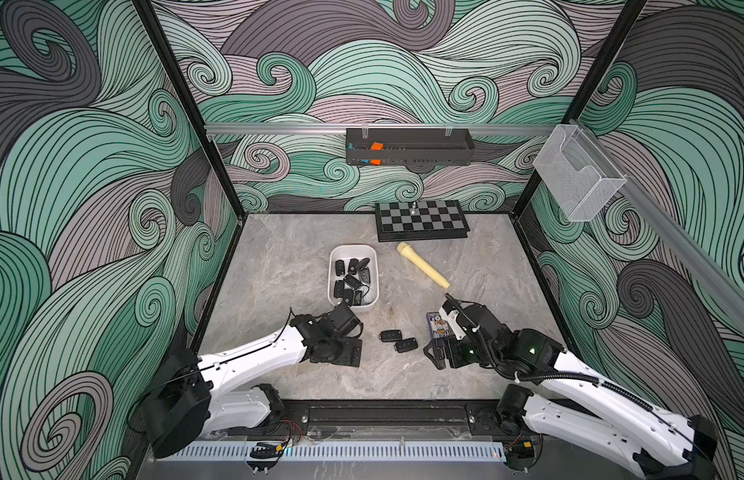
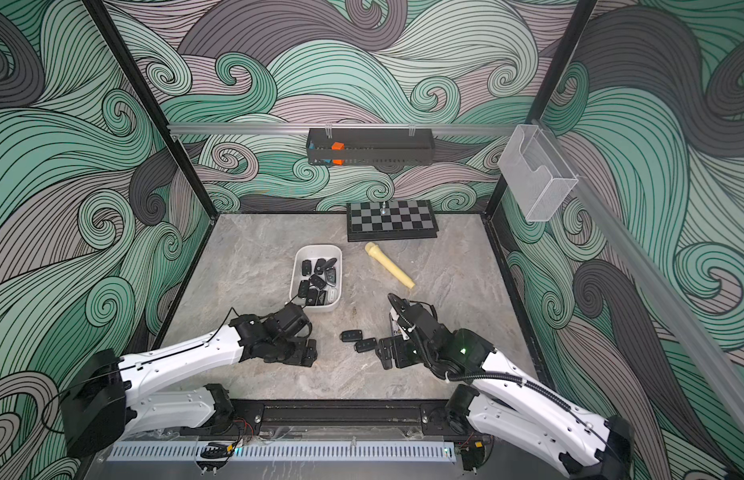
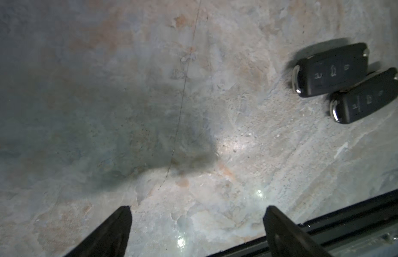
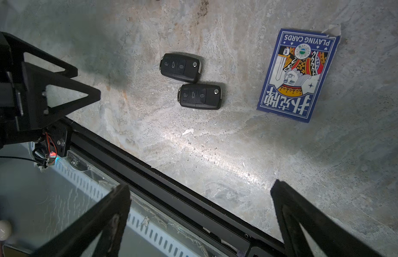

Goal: Place the car key into the storage box
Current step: Pick up the car key from the center of the board.

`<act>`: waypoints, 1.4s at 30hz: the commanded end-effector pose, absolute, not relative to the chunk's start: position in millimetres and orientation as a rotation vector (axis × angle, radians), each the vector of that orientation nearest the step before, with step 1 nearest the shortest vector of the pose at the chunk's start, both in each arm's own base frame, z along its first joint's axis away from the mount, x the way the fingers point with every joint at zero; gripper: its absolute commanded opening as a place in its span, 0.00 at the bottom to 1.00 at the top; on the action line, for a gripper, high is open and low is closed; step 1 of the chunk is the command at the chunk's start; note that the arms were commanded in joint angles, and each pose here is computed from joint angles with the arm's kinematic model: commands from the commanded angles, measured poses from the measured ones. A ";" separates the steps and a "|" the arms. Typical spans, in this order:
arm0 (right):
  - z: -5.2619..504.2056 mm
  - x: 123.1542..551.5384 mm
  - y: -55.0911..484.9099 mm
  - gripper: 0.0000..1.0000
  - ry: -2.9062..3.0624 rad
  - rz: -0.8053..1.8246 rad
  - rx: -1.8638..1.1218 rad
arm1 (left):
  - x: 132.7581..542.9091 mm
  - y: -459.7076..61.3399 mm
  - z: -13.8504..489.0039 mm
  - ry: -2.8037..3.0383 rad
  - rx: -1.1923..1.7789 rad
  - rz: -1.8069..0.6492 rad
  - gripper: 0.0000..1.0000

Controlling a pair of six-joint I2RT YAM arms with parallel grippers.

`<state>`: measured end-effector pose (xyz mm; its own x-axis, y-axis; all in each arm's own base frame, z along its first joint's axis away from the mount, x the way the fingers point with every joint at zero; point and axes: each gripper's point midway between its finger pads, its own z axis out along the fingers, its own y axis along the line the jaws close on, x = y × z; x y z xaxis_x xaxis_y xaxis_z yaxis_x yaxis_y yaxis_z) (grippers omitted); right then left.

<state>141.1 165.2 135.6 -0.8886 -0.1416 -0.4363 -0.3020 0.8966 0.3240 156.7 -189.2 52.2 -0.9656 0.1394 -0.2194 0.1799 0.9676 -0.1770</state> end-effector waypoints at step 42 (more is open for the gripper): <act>139.3 147.1 154.9 0.99 2.630 0.565 -0.222 | 217.9 -305.0 10.6 2.896 0.720 -0.037 0.84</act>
<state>147.8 156.4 140.2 -0.8868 -0.0822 -0.4547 -0.2585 0.9039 0.3407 218.6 -302.1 15.0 -0.8837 0.4324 -0.1791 0.4402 0.8979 -0.0043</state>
